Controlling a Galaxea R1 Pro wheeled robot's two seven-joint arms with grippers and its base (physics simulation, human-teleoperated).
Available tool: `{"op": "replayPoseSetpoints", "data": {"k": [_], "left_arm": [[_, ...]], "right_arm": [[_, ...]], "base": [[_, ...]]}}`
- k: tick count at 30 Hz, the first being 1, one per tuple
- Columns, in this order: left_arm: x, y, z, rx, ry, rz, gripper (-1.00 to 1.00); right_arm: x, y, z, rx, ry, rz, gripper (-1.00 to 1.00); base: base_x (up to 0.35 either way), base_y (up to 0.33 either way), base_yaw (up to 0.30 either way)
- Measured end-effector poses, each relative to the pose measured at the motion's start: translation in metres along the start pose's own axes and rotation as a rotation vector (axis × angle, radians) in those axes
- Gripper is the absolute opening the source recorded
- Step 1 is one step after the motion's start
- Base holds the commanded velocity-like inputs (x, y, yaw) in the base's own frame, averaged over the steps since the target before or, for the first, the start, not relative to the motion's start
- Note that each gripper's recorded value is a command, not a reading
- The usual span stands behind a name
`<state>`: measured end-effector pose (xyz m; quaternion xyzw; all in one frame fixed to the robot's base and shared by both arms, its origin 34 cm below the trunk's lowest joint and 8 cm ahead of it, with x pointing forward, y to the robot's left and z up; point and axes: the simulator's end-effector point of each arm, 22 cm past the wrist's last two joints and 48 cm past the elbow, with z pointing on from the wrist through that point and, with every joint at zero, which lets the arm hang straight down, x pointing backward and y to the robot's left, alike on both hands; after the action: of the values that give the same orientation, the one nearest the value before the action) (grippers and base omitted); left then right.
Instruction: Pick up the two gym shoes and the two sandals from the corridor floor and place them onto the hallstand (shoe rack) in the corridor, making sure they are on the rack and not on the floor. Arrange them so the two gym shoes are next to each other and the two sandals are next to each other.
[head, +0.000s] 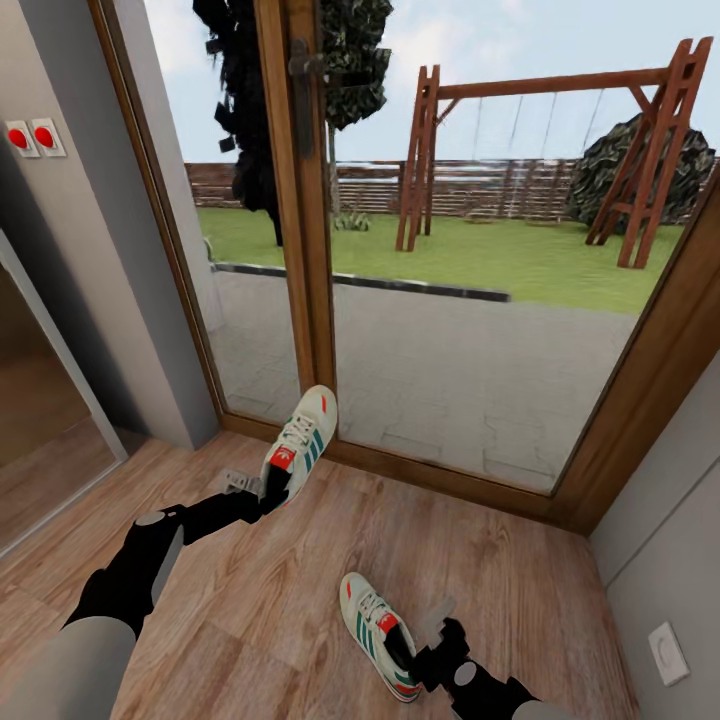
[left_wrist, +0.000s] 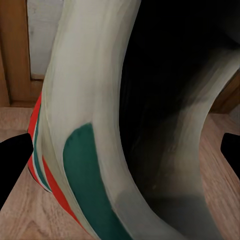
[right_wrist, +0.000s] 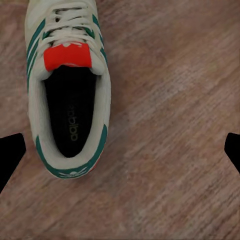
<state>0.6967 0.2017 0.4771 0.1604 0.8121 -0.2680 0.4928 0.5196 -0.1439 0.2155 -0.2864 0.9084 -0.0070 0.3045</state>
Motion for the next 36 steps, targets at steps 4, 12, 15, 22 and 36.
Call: {"op": "replayPoseSetpoints", "data": {"k": [4,12,15,22,36], "left_arm": [[0.000,0.000,0.000,0.000,0.000,0.000,-1.00],[0.000,0.000,0.000,-0.001,-0.001,-0.001,-1.00],[0.000,0.001,0.000,-0.002,-0.001,-0.002,-1.00],[-0.003,0.004,-0.002,-0.007,-0.004,0.003,-1.00],[-0.017,0.012,0.003,-0.016,-0.031,0.045,-1.00]], "right_arm": [[0.000,0.028,-0.002,-0.124,0.001,-0.005,1.00],[0.000,0.036,-0.003,-0.163,0.001,-0.002,1.00],[0.000,0.036,-0.003,-0.162,0.001,0.004,1.00],[0.000,0.035,-0.003,-0.160,0.000,0.009,1.00],[0.015,0.042,0.005,-0.176,0.029,0.025,1.00]], "base": [[0.000,0.000,0.000],[0.000,0.000,0.000],[0.000,0.000,0.000],[0.000,0.000,0.000],[0.000,0.000,0.000]]}}
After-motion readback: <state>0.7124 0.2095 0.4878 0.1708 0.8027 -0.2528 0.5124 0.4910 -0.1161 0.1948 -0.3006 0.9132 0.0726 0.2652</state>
